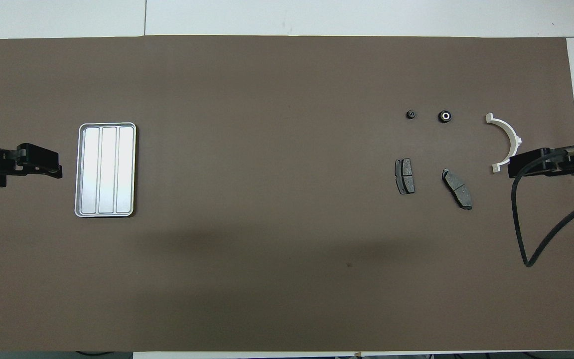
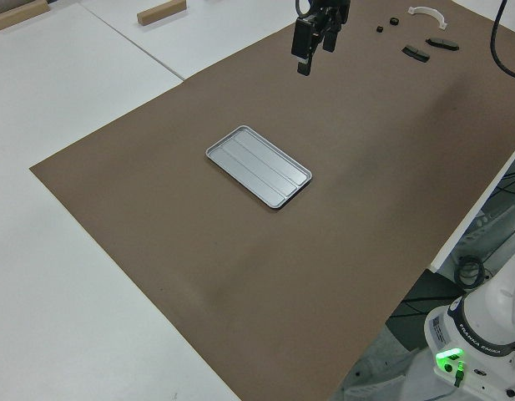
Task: Pick bearing gear from pile to tray
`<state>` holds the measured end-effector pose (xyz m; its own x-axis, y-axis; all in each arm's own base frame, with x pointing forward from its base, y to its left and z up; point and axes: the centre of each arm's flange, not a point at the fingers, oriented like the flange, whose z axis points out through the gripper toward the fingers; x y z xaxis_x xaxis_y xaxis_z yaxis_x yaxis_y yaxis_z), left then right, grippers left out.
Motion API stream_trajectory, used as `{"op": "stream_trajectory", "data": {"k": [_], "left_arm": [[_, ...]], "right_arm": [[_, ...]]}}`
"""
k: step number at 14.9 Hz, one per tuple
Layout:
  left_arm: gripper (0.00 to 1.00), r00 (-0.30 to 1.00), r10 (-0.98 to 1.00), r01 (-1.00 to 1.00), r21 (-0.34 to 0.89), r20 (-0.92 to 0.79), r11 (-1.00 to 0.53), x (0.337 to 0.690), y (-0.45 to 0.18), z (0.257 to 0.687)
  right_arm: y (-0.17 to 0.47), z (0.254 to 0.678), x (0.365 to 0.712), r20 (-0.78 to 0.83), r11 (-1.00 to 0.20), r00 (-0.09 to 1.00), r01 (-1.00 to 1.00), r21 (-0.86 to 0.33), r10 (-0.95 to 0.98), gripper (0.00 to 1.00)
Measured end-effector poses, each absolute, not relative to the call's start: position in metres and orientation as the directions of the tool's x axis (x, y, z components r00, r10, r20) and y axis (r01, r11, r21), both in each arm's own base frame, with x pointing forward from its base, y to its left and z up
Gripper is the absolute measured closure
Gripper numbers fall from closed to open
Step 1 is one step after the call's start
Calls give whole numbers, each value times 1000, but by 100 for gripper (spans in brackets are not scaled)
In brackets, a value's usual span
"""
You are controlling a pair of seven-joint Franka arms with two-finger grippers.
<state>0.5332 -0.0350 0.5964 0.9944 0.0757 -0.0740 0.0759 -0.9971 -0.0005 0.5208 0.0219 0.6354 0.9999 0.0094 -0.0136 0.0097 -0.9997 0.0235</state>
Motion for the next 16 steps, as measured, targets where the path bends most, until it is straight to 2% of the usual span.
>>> {"op": "stream_trajectory", "data": {"k": [16], "left_arm": [[0, 994, 76, 76, -1, -74, -997, 533, -35, 596]], "right_arm": [[23, 646, 515, 6, -999, 1000, 27, 23, 28, 0]]}}
